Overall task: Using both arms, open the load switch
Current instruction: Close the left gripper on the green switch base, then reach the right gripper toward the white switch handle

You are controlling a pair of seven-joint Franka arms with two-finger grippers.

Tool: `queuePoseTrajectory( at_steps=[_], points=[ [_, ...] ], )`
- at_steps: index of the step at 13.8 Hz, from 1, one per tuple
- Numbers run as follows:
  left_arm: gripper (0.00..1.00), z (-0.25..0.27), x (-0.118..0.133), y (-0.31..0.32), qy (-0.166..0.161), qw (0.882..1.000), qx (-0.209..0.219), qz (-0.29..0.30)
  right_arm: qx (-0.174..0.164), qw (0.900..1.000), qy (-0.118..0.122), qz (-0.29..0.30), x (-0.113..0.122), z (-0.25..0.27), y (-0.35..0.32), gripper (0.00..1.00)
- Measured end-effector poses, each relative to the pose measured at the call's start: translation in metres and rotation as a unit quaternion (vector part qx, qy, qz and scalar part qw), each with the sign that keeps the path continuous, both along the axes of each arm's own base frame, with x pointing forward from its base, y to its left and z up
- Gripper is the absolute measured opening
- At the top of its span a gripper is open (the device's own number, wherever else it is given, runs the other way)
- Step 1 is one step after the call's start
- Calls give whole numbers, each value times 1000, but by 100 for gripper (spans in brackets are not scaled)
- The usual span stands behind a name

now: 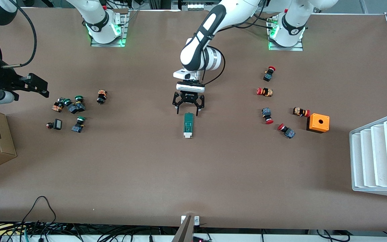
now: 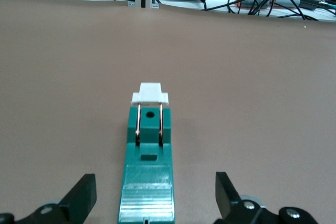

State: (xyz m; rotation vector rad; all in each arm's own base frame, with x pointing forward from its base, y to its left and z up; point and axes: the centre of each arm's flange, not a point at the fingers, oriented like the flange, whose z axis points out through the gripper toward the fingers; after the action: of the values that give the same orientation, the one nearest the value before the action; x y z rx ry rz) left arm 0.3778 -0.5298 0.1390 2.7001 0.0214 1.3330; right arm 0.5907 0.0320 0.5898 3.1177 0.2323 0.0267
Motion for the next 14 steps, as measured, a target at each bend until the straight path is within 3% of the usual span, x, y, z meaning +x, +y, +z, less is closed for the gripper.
queuePoseTrajectory(
  at_steps=[4,7,10,12,14],
  points=[
    [100,-22,-3,8,-24,1000,8,2,-2,995,26,100,7,-23,-1,100],
    [100,-43,-10,11,-42,999,11,-3,-1,993,40,107,15,-40,-14,100],
    [100,-48,-14,11,-49,999,11,-8,21,997,44,56,34,-54,-12,100],
    [100,-47,-17,7,-54,998,12,-11,45,998,44,-18,50,-62,-5,100],
    [100,-49,-19,5,-68,997,15,-17,71,991,49,-100,68,-74,6,100]
  ],
)
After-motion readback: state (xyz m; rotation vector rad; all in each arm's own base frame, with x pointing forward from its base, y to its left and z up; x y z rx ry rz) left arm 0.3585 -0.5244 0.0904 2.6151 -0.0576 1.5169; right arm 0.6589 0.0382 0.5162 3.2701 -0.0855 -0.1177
